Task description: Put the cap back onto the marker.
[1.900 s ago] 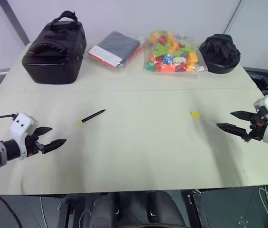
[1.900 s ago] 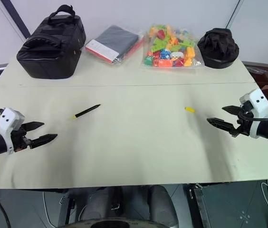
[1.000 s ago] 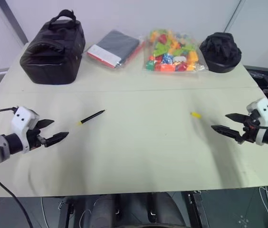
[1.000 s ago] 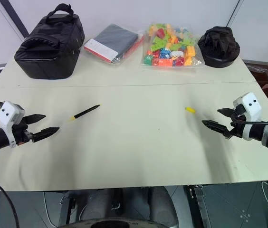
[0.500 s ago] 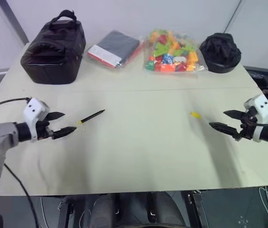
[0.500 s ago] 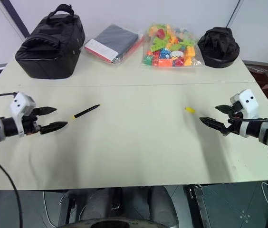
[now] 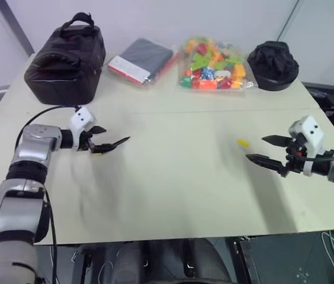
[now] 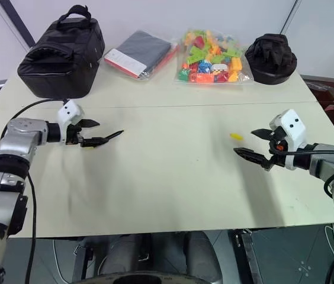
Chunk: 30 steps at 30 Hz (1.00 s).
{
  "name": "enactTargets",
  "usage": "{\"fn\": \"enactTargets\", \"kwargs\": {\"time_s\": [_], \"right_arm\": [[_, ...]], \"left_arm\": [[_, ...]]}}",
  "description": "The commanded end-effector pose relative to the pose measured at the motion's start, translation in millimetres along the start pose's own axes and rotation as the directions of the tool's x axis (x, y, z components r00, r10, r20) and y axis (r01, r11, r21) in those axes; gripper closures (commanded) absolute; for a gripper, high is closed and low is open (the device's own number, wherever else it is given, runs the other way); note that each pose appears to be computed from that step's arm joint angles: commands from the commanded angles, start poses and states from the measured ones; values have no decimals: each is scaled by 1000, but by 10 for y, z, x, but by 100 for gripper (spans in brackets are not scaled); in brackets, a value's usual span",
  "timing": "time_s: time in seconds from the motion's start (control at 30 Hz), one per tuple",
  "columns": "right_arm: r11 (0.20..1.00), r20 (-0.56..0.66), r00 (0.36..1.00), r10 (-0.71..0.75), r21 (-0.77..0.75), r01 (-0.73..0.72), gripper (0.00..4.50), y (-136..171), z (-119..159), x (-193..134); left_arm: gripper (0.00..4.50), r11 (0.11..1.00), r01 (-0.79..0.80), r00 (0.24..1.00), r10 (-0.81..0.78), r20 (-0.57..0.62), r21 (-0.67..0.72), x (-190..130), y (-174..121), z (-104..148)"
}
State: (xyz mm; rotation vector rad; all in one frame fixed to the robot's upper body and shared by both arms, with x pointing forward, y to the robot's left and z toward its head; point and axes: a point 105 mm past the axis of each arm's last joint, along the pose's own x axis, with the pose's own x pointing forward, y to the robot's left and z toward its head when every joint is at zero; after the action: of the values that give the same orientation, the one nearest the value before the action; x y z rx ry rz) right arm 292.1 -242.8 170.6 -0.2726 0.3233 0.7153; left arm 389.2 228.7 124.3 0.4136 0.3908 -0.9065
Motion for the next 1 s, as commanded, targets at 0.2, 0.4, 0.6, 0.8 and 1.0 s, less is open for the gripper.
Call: {"fn": "enactTargets", "kwargs": {"time_s": [0.2,0.4,0.6,0.8,1.0], "right_arm": [[984,43,985,169,-62,-167,2,357,291,-2],[980,35,981,189,-66,-186,2,388,284,18],[980,26,981,190,-67,-188,2,369,236,34],[981,30,982,186,-68,-184,2,363,204,50],[983,32,984,173,-64,-171,0,354,163,37]], "left_arm": [[18,997,44,999,-44,-8,63,111,-51,27],[18,996,40,999,-40,4,74,159,-76,4],[18,995,32,999,-33,10,90,208,-95,-17],[18,989,56,998,-52,-34,134,314,-162,-55],[153,993,65,998,-62,-32,97,368,-185,-60]]}}
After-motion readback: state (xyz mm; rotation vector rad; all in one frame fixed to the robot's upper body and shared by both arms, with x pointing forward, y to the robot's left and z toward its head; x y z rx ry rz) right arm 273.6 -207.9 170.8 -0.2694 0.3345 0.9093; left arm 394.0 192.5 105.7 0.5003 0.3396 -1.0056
